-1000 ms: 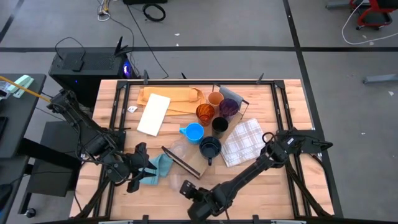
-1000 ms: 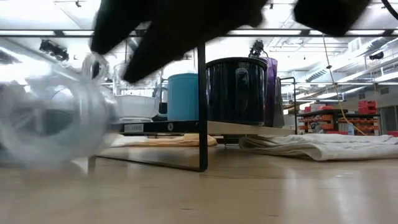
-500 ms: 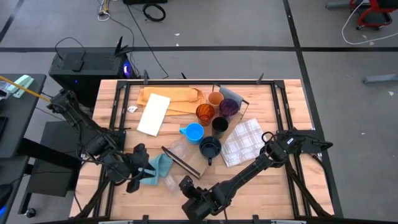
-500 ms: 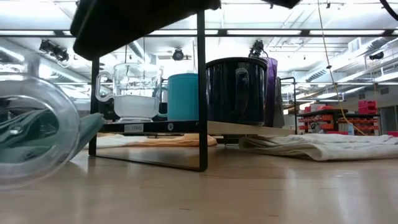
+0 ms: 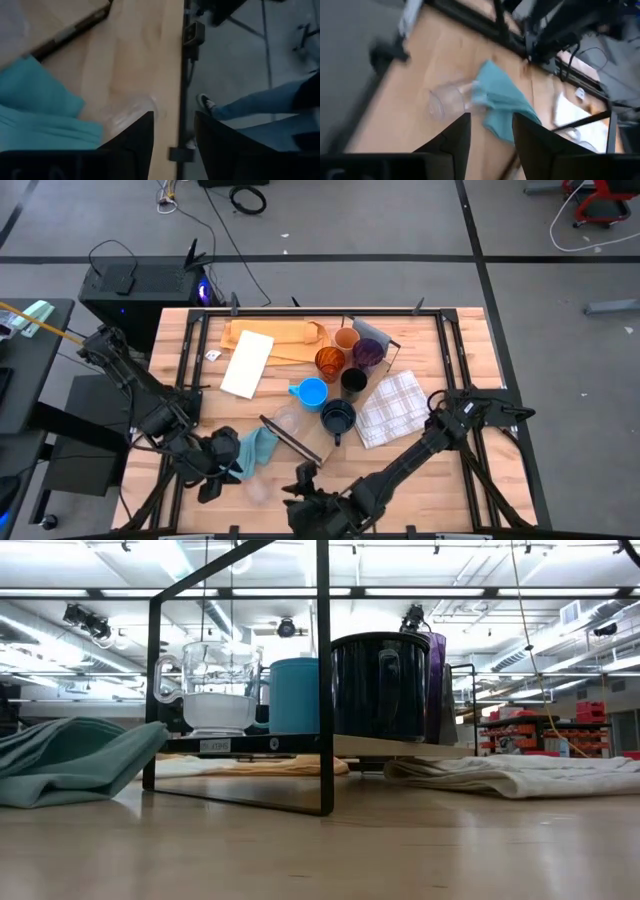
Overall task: Stack small to large cups/mugs on shelf
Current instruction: Put the transparent mug on the shelf
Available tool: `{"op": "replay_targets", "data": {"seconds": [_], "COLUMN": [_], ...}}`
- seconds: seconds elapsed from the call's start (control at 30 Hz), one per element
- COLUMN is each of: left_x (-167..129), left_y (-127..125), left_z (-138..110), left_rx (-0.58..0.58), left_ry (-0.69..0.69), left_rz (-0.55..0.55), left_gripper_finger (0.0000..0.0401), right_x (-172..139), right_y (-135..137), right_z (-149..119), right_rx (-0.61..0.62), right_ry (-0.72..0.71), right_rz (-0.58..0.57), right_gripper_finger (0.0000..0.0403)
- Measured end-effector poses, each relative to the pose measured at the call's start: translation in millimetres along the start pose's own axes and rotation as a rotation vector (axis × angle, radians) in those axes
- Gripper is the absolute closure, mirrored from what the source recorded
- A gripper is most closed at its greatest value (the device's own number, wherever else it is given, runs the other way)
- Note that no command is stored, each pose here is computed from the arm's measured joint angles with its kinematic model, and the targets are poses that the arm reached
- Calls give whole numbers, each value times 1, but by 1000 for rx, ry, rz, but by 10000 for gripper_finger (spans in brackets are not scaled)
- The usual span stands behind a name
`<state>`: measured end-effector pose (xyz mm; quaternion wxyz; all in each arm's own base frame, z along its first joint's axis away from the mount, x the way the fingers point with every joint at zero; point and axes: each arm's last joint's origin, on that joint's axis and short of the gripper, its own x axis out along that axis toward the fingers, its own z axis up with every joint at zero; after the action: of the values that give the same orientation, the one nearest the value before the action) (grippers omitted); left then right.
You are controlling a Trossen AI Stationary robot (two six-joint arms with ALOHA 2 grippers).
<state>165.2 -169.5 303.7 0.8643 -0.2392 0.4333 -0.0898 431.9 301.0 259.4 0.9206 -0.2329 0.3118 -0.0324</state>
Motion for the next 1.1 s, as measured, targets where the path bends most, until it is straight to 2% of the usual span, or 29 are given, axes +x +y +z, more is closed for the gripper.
{"op": "replay_targets", "data": {"seconds": [0.07,0.2,0.27,0.37,0.5,0.73,0.97,1.1], "left_x": [-1,-2,2,15,41,84,90,90], "left_y": [-3,-8,-10,-14,-20,-31,-16,-14], "left_z": [-3,-12,-16,-24,-37,-50,-50,-48], "left_rx": [-55,-248,-361,-455,-461,-474,-508,-503], "left_ry": [9,36,53,84,129,296,342,332], "left_rz": [-11,-20,-4,38,94,58,187,193], "left_gripper_finger": [256,251,245,235,223,203,185,184], "right_x": [-13,-35,-45,-56,-64,-75,-88,-94], "right_y": [0,-3,-6,-12,-15,-4,10,17], "right_z": [6,12,15,19,22,21,19,17], "right_rx": [38,33,31,48,61,50,92,110], "right_ry": [-37,-63,-76,-95,-109,-120,-136,-139], "right_rz": [6,-84,-115,-122,-126,-98,-65,-51], "right_gripper_finger": [259,272,278,286,294,300,300,300]}}
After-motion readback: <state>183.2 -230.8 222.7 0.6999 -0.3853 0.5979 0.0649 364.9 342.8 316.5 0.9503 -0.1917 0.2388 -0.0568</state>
